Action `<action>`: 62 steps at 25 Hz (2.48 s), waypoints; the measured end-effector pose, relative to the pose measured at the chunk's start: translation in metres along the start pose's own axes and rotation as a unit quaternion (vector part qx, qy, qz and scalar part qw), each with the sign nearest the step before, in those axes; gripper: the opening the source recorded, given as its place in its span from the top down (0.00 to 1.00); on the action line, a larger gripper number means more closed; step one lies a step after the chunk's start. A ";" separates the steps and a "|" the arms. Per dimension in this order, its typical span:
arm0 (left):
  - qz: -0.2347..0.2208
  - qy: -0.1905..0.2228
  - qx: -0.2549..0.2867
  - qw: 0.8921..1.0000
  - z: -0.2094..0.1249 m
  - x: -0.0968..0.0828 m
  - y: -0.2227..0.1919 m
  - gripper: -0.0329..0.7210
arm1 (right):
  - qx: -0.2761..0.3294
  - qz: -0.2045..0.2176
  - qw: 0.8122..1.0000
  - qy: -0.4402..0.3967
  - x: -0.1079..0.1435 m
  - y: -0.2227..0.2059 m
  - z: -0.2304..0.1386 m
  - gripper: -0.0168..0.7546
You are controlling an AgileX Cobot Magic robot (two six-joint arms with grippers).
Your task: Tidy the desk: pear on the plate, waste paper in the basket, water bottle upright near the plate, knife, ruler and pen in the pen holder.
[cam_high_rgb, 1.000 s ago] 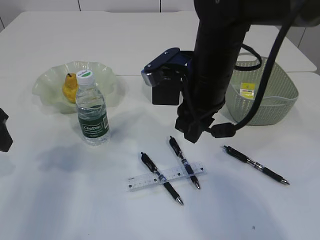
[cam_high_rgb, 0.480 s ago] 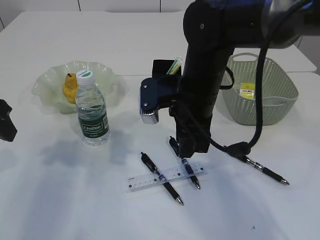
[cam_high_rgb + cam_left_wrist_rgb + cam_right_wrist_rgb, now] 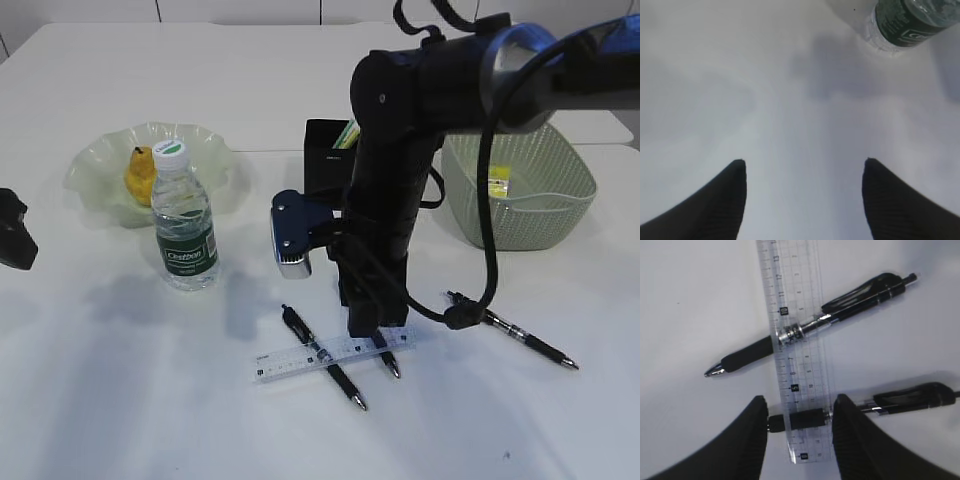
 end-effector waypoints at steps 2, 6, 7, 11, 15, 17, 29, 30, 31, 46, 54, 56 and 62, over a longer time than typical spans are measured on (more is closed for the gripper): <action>0.000 0.000 -0.003 1.000 0.001 0.000 0.000 0.28 | 0.003 0.007 1.000 -0.001 0.000 -0.007 -0.001 0.54; 0.001 -0.001 -0.007 1.000 0.002 0.000 0.000 0.28 | 0.006 0.014 1.000 -0.002 -0.001 -0.015 -0.002 0.51; 0.001 -0.001 -0.008 1.000 0.002 0.000 0.000 0.28 | 0.006 0.015 1.000 -0.002 -0.001 -0.016 -0.002 0.51; 0.002 -0.002 -0.009 1.000 0.003 0.000 0.000 0.28 | 0.009 0.020 1.000 -0.021 0.000 -0.018 -0.002 0.50; 0.002 -0.002 -0.009 1.000 0.003 0.000 0.000 0.28 | 0.016 0.041 0.995 -0.094 0.006 -0.018 -0.003 0.50; 0.002 -0.002 -0.009 1.000 0.003 0.000 0.000 0.28 | 0.007 0.052 0.990 -0.129 0.009 -0.017 0.000 0.50; 0.001 -0.002 -0.027 1.000 0.008 0.000 0.000 0.28 | -0.017 0.053 0.984 -0.170 0.008 -0.016 0.009 0.50; 0.001 -0.002 -0.029 1.000 0.008 0.000 0.000 0.28 | -0.006 0.036 0.986 -0.162 0.004 -0.017 0.005 0.50; 0.001 -0.002 -0.032 0.999 0.009 0.000 0.000 0.28 | 0.006 0.020 0.988 -0.152 0.001 -0.017 0.002 0.50; 0.002 -0.003 -0.036 0.999 0.010 0.000 0.000 0.28 | 0.016 -0.021 0.998 -0.053 -0.003 -0.020 0.013 0.46; 0.002 -0.003 -0.036 0.999 0.010 0.001 0.000 0.28 | 0.027 -0.001 0.999 -0.047 0.007 -0.032 0.006 0.45; 0.002 -0.003 -0.036 0.999 0.010 0.001 0.000 0.28 | 0.024 -0.008 0.999 -0.043 0.005 -0.032 0.007 0.45; 0.002 -0.003 -0.036 0.999 0.010 0.001 0.000 0.28 | 0.021 -0.013 0.999 -0.033 0.003 -0.032 0.008 0.45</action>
Point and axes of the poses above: a point on each arm's last joint axis where the gripper is mounted, y pointing back along that axis away from the gripper, x along the wrist's bending axis when the last joint is at zero, z = x × y, the point moved 5 cm from there along -y, pointing out along that axis toward the gripper
